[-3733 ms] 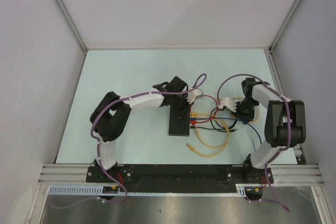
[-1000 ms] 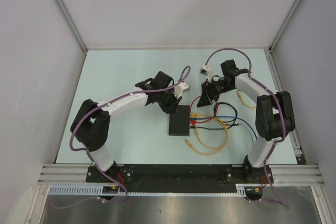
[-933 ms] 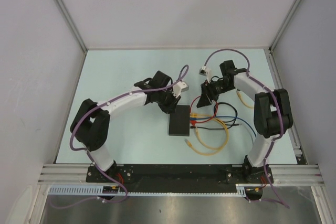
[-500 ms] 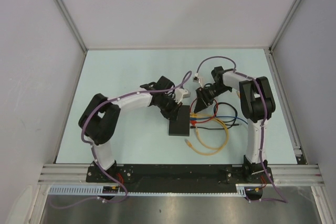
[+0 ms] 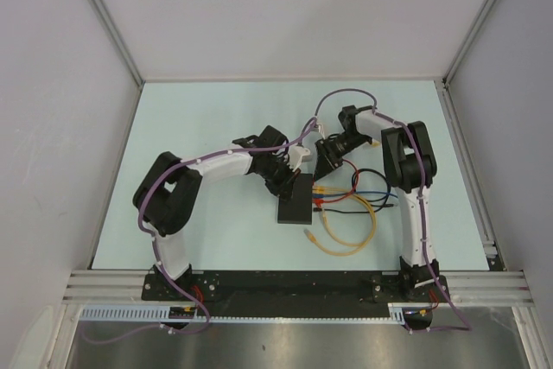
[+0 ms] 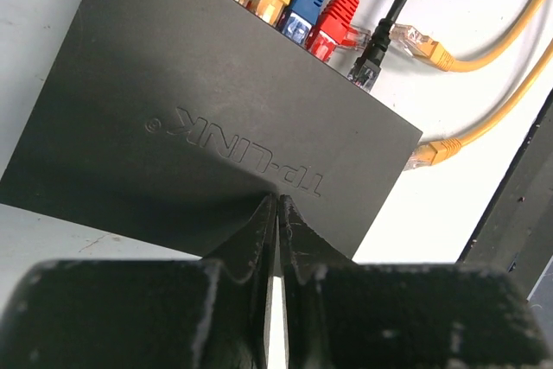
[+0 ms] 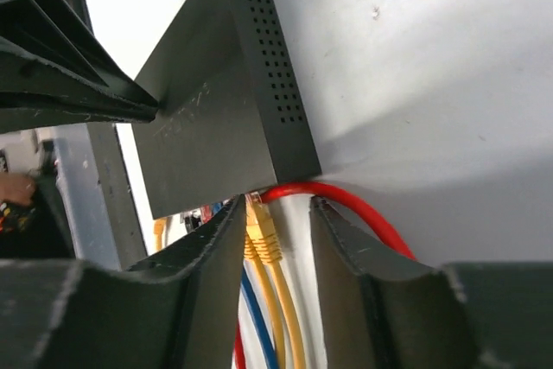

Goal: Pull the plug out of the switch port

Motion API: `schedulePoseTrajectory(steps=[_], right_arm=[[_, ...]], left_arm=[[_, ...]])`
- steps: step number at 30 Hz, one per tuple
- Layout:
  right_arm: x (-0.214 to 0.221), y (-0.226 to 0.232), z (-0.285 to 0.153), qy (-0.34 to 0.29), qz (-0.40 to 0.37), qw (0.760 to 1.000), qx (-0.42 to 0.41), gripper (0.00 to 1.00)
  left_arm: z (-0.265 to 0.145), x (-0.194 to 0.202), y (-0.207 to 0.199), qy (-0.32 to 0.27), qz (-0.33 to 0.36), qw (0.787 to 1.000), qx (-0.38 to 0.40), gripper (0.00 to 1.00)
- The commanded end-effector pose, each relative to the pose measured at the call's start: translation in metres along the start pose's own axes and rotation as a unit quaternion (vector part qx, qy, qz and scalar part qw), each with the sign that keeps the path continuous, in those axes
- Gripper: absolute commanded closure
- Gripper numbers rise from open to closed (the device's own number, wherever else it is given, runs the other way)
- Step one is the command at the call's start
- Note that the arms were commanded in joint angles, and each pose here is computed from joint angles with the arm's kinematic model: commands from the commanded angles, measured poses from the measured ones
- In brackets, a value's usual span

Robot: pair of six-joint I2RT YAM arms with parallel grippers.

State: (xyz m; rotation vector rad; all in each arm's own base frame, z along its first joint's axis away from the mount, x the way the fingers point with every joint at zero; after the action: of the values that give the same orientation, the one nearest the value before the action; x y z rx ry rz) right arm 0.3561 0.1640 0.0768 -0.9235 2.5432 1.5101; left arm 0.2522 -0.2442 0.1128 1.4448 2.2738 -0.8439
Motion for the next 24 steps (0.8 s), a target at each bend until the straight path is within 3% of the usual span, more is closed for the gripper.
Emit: schedulePoseTrajectory(steps=[1, 24], right_arm=[[0.012, 0.003, 0.012, 0.065, 0.008, 0.997, -0.029, 0.61], [0.016, -0.002, 0.023, 0.083, 0.026, 0.996, -0.025, 0.69]], left_arm=[[0.004, -0.004, 0.006, 0.001, 0.017, 1.0, -0.01, 0.91], [0.005, -0.003, 0.008, 0.004, 0.019, 1.0, -0.017, 0.91]])
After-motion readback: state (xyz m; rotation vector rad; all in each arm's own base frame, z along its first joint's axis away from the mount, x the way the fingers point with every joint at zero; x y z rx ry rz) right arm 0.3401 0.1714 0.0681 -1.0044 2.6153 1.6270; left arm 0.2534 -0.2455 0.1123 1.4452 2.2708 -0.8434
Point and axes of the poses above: each gripper's point midway between its finger pads, its own z axis out along the fingers, its own y axis along the line the jaws close on, x = y × z, the point moved 9 cm from there along -z, back along the fingers, and after that the axes turned 9 degrees about z, right-handed, at the moved point
